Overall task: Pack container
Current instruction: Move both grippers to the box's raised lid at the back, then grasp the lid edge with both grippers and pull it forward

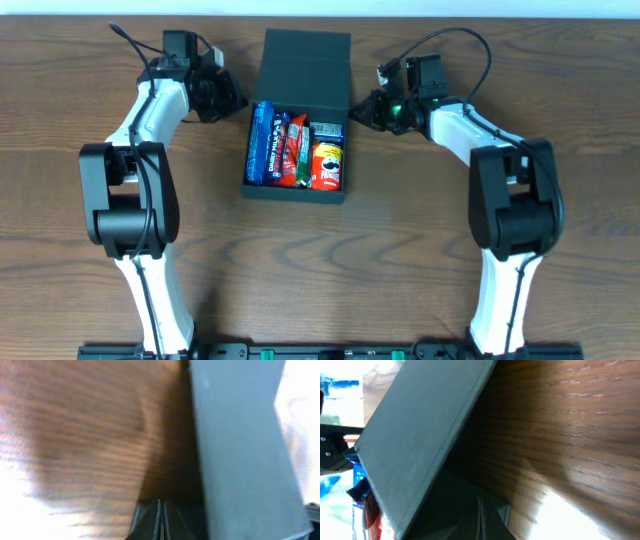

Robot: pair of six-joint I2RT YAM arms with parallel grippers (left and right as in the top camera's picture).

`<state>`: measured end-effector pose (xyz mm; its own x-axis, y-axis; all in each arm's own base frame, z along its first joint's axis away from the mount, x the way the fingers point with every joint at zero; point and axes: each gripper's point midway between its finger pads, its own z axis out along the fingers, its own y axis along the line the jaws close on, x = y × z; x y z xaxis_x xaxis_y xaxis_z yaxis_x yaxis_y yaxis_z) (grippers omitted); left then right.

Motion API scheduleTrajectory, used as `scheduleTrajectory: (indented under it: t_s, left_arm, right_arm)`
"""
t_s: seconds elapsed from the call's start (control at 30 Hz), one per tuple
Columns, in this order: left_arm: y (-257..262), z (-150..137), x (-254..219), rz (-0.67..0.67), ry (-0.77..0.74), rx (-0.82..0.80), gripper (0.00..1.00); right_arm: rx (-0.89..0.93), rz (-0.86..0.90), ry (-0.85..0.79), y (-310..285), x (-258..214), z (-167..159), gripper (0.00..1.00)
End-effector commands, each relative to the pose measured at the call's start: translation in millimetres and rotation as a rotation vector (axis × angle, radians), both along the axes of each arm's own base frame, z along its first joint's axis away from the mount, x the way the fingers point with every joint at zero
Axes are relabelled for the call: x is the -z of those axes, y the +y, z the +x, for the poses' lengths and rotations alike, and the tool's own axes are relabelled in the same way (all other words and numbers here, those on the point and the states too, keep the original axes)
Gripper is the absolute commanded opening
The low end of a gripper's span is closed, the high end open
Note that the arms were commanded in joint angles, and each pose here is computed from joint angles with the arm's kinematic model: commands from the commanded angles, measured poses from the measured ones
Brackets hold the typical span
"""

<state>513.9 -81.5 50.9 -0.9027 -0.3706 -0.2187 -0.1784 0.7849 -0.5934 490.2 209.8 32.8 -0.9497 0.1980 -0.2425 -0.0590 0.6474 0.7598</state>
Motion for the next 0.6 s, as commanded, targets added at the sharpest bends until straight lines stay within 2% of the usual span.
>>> scheduleTrajectory:
  t_s: [0.0, 0.3, 0.57]
  left_arm:
    - [-4, 0, 16, -0.060, 0.057, -0.044, 0.06]
    - [-21, 18, 34, -0.207, 0.098, -0.060, 0.05]
    - [-47, 46, 21, -0.310, 0.056, 0.009, 0.05]
  right_arm:
    - [-0.010, 0.080, 0.036, 8, 0, 11, 0.01]
    - [-0.022, 0.122, 0.034, 18, 1, 41, 0.01]
    - [-0.067, 0.142, 0.004, 22, -2, 42, 0.02]
